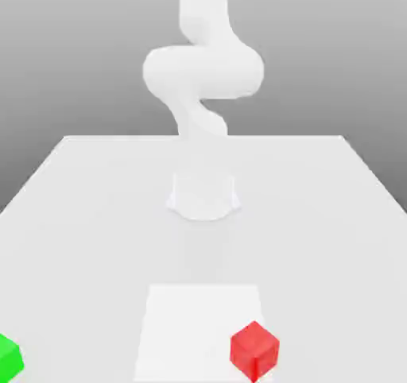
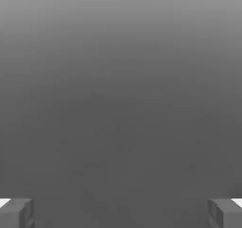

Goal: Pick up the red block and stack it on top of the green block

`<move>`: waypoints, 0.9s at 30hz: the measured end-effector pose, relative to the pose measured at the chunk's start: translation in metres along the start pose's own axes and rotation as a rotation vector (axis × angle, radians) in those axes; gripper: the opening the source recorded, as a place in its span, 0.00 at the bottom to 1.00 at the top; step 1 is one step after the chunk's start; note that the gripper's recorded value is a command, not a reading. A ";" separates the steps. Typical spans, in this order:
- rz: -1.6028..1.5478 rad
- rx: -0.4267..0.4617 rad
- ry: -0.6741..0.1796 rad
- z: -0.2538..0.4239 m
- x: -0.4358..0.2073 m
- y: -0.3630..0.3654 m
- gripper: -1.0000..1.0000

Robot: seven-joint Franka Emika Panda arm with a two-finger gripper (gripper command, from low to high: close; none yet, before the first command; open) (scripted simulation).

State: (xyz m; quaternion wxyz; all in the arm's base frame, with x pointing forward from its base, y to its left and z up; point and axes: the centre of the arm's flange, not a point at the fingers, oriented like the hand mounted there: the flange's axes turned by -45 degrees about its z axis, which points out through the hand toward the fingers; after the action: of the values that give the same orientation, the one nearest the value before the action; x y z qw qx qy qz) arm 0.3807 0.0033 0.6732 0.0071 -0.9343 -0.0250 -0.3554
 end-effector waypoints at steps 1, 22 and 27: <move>-0.024 0.014 -0.031 0.022 -0.001 -0.002 0.50; -0.532 0.218 -0.614 0.375 -0.191 -0.066 0.50; -0.608 0.236 -0.696 0.426 -0.252 -0.069 0.50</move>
State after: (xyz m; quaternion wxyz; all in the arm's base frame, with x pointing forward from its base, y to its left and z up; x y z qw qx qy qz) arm 0.4717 0.0744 0.1872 -0.0001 -0.9410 -0.3384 -0.0020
